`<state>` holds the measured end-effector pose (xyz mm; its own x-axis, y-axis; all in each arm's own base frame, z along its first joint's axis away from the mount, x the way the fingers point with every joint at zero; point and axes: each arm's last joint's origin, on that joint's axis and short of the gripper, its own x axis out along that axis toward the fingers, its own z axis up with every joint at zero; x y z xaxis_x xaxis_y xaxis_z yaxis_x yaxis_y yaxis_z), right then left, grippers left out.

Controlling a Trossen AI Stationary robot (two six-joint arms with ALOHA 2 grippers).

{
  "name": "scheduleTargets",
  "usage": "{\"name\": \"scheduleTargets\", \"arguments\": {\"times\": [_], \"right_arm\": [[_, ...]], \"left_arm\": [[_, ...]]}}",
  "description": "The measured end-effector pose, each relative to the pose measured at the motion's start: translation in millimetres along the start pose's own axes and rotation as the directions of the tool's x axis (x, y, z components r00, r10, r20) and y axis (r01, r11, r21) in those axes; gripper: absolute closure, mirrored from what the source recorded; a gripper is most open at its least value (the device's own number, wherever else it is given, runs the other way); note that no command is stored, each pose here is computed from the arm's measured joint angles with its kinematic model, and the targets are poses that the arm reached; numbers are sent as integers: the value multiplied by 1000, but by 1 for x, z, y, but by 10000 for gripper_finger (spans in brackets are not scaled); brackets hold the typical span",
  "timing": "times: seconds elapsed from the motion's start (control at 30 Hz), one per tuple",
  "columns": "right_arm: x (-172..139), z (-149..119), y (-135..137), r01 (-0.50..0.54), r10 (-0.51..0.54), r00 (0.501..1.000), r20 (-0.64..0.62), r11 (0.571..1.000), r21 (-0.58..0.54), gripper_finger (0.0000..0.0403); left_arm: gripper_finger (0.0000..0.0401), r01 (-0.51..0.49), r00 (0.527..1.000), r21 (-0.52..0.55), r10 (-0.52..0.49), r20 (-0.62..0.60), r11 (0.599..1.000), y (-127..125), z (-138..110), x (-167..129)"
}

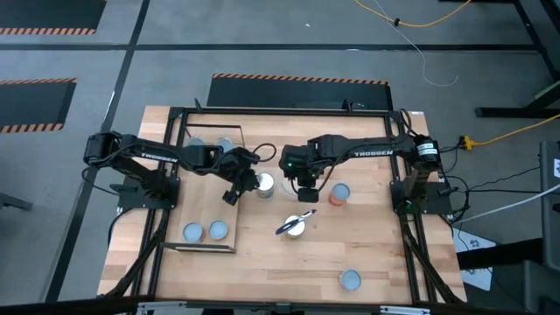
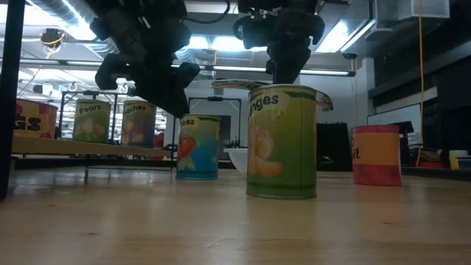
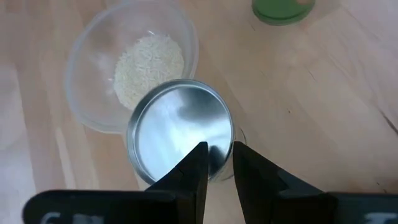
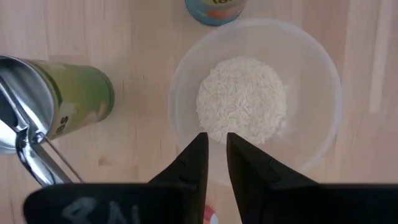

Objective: Pick and place cans onto a shelf
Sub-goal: Put the canned tomatoes on the shelf

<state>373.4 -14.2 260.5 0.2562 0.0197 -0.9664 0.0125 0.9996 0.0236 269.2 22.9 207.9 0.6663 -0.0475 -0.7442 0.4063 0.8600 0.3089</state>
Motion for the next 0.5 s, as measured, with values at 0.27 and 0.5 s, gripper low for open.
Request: {"name": "scheduleTargets", "arguments": {"times": [0.27,0.5], "right_arm": [[0,0,0,0,0,1000,-1,1000,29,340],[0,0,15,-45,45,999,-2,999,3,340]], "left_arm": [[332,-8,1000,1,8,-25,1000,0,-2,3],[332,8,999,-3,-8,-50,1000,0,-4,12]]}}
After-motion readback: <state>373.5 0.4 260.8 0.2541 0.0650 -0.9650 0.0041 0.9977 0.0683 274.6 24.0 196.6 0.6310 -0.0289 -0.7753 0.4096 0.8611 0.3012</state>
